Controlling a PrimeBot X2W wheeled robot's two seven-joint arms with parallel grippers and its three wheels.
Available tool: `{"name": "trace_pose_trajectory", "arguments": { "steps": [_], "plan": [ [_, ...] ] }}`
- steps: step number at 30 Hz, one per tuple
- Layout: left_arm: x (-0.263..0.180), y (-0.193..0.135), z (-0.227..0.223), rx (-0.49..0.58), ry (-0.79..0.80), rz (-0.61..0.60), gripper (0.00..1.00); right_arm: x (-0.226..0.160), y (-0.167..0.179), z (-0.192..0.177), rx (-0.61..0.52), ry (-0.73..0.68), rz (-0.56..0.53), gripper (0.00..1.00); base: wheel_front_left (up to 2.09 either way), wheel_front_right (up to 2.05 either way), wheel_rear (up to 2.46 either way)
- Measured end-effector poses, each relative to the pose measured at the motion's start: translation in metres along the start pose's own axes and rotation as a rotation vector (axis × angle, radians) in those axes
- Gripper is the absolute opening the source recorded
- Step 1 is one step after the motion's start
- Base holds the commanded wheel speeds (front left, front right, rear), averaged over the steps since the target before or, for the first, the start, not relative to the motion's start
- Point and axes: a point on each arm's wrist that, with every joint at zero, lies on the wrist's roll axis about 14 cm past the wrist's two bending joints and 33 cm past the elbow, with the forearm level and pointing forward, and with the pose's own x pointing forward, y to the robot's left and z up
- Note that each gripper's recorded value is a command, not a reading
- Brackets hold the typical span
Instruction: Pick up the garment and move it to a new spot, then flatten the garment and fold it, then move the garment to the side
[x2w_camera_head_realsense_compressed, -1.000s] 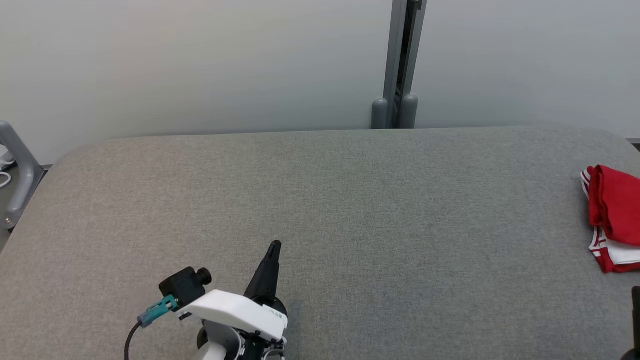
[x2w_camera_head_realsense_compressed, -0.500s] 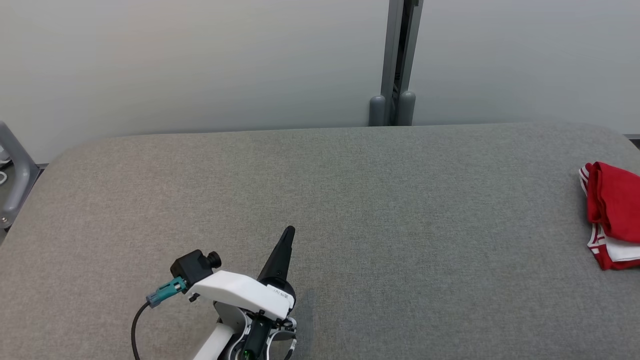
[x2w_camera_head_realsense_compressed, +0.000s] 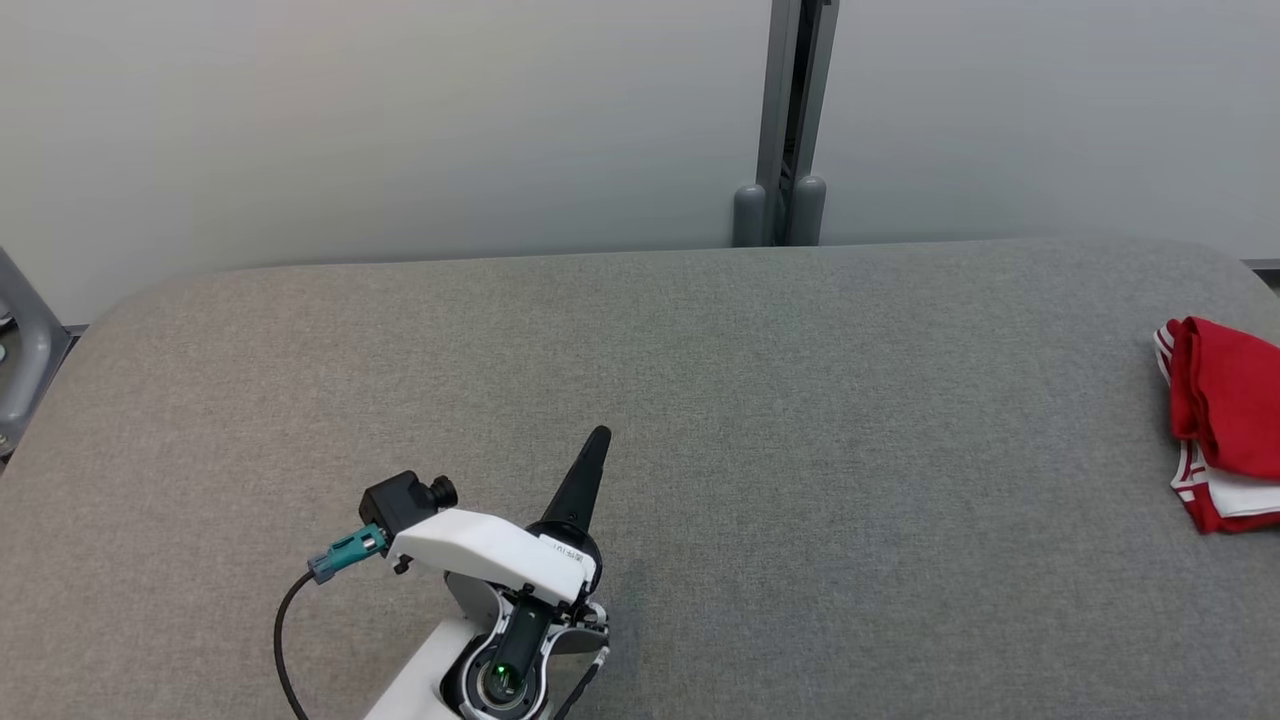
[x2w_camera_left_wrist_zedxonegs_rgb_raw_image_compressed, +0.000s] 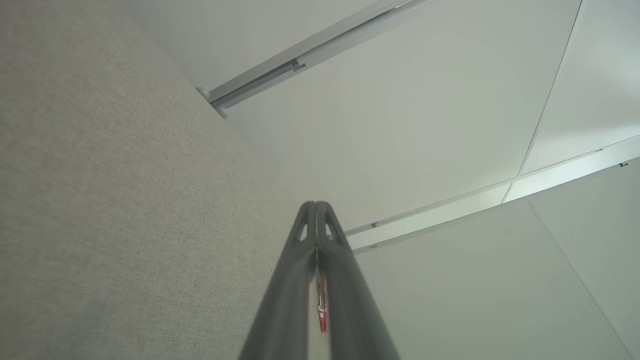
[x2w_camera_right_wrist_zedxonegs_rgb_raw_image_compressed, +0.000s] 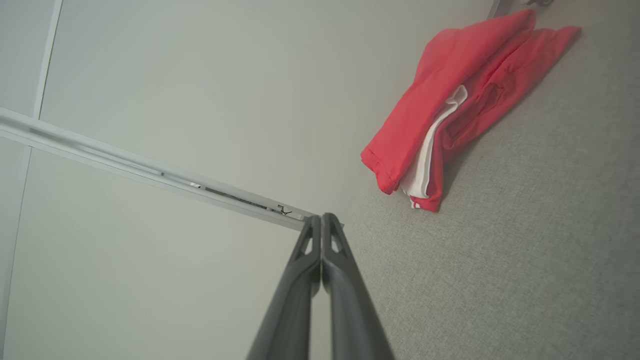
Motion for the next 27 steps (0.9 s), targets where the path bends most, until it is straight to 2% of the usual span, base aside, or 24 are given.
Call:
{"name": "trace_pose_trajectory", "arguments": {
  "steps": [27],
  "plan": [
    [0.021, -0.019, -0.012, -0.172, 0.085, -0.036, 0.0, -0.018, -0.01, 0.044, 0.213, -0.11, -0.02, 0.0, 0.0, 0.0, 0.0]
  ]
}}
